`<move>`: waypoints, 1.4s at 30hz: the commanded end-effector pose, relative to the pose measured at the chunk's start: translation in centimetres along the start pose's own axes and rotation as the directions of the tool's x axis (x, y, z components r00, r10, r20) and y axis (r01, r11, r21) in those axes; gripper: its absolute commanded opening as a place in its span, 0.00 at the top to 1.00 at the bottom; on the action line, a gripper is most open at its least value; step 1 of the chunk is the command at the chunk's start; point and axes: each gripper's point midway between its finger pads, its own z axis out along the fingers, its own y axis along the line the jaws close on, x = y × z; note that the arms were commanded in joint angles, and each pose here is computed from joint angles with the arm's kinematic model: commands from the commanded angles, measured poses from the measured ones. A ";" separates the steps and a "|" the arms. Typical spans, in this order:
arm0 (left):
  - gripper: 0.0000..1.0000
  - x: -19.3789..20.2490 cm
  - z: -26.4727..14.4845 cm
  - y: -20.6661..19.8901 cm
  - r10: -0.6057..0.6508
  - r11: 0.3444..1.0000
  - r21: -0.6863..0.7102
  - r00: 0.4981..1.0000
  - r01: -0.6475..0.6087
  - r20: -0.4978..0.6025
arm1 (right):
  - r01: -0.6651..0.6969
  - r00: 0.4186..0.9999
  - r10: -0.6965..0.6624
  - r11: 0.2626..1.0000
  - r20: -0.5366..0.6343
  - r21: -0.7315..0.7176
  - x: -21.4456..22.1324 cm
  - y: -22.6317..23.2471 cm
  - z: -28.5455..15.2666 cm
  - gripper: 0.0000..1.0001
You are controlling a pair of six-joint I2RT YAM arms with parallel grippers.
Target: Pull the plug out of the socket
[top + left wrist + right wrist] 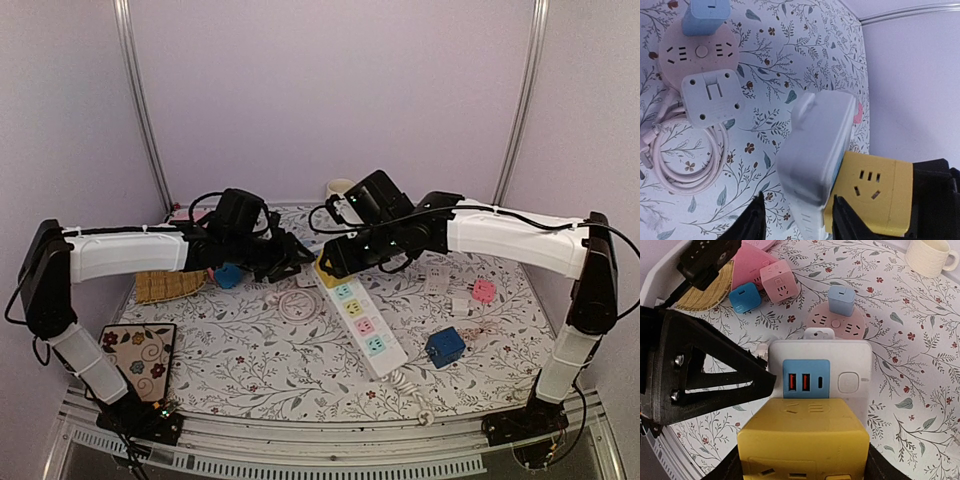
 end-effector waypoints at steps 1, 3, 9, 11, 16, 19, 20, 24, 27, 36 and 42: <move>0.54 -1.3 -1.1 -1.8 -0.001 0.997 0.076 0.998 -0.004 0.056 | 0.019 0.991 -0.005 0.995 0.137 -0.101 -3.4 2.6 -3.3 0.89; 0.53 -1.4 -1.1 -1.7 -0.003 0.997 0.072 0.998 -0.001 0.057 | 0.021 0.990 -0.004 0.993 0.143 -0.113 -3.6 2.8 -3.5 0.89; 0.53 -1.2 -0.9 -1.1 -0.009 0.998 0.058 0.999 0.006 0.052 | 0.028 0.986 0.000 0.986 0.166 -0.164 -4.2 3.8 -4.4 0.89; 0.54 -1.3 -1.0 -1.2 -0.010 0.998 0.066 0.998 0.006 0.057 | 0.029 0.986 0.001 0.983 0.167 -0.180 -4.2 4.1 -4.5 0.89; 0.55 -1.8 -1.2 -1.5 -0.012 0.996 0.084 0.997 0.006 0.071 | 0.029 0.984 0.009 0.976 0.176 -0.215 -4.1 4.5 -4.9 0.89; 0.58 -2.0 -1.4 -1.6 -0.013 0.995 0.096 0.997 0.005 0.081 | 0.026 0.983 0.016 0.974 0.182 -0.225 -4.2 4.7 -5.1 0.89; 0.60 -2.0 -1.5 -1.7 -0.015 0.995 0.103 0.996 0.006 0.082 | 0.025 0.983 0.017 0.973 0.182 -0.228 -4.2 4.7 -5.2 0.89; 0.75 -1.9 -1.5 -1.3 -0.022 0.994 0.104 0.996 0.013 0.086 | 0.028 0.981 0.020 0.970 0.195 -0.240 -4.5 4.9 -5.6 0.88; 0.87 -1.8 -1.6 -0.8 -0.022 0.996 0.092 0.996 0.014 0.090 | 0.030 0.978 0.023 0.969 0.210 -0.246 -4.7 5.0 -5.9 0.88; 1.00 -1.7 -2.2 1.8 0.006 1.000 -0.026 0.992 -0.003 0.126 | 0.029 0.962 0.041 0.968 0.271 -0.250 -6.1 4.8 -7.9 0.88; 1.00 -1.6 -2.8 3.5 0.019 0.995 -0.103 0.990 -0.004 0.143 | -0.005 0.957 0.088 0.958 0.278 -0.285 -6.8 4.1 -8.7 0.88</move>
